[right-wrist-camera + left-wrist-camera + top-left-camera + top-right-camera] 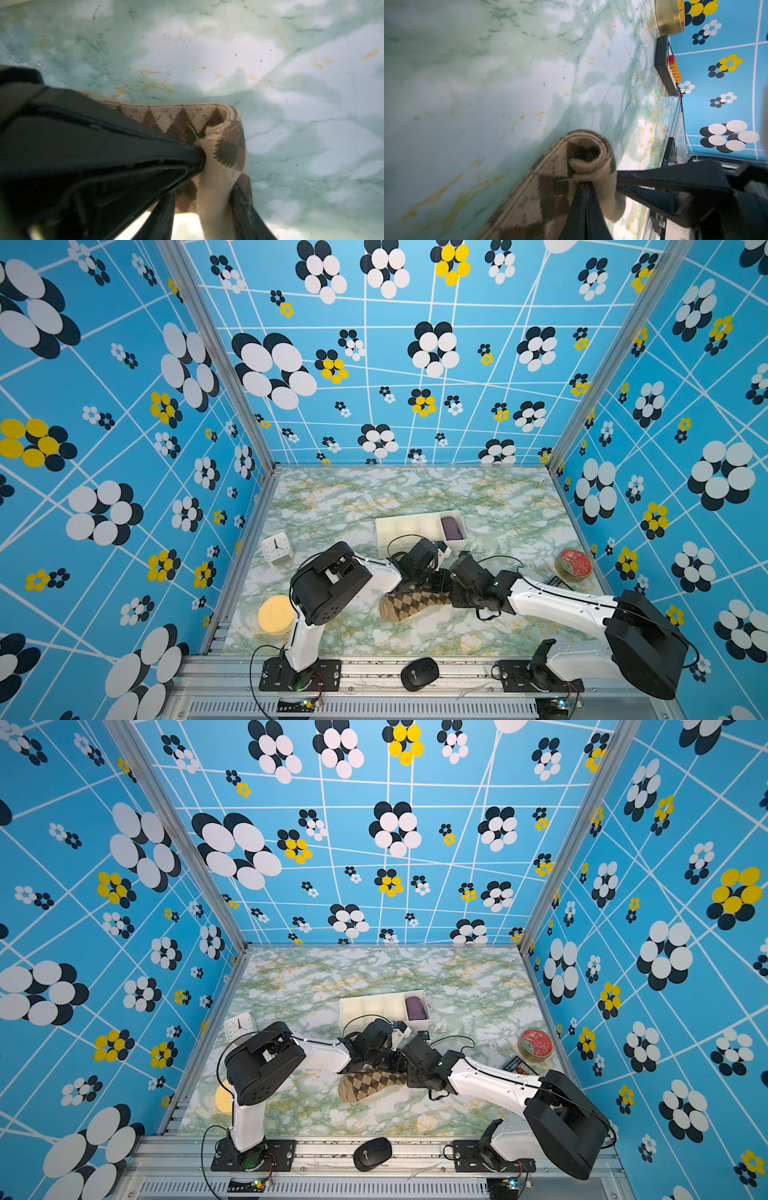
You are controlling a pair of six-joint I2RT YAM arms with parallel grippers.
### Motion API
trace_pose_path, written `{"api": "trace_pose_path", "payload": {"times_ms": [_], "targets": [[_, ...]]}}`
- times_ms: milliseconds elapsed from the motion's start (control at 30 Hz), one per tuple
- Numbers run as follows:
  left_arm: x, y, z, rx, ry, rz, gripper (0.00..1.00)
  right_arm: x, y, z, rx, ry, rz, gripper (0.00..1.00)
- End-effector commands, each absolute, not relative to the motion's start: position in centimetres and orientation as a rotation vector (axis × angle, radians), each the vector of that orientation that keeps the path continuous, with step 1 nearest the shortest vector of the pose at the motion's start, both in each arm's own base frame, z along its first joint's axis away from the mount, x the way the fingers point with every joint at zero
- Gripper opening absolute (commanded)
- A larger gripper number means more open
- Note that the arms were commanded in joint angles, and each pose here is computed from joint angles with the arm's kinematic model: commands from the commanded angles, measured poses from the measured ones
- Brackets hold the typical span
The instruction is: Roll the socks
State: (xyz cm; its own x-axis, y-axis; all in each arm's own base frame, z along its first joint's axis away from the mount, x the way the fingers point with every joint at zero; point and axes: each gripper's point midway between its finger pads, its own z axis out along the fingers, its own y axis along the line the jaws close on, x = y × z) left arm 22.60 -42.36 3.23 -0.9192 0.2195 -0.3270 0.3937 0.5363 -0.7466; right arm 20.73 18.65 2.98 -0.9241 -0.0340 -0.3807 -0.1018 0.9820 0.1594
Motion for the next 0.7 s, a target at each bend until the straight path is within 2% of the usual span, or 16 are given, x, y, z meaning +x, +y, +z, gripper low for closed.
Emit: {"api": "trace_pose_path", "payload": {"times_ms": [0, 167, 433, 667], "targets": [[19.6, -42.7, 1.5, 0.644, 2.674, -1.312, 0.05, 22.7, 20.1, 5.1, -0.057, 2.650, 0.348, 0.47], [20.3, -42.3, 0.5, 0.618, 2.687, -1.239, 0.05, 22.6, 20.1, 5.2, -0.056, 2.649, 0.363, 0.48], [20.5, -42.6, 2.4, 0.602, 2.619, -1.311, 0.05, 22.7, 20.1, 5.6, -0.055, 2.643, 0.372, 0.48], [20.7, -41.8, 1.9, 0.597, 2.640, -1.285, 0.05, 22.9, 18.2, 6.9, -0.022, 2.601, 0.307, 0.53]]}}
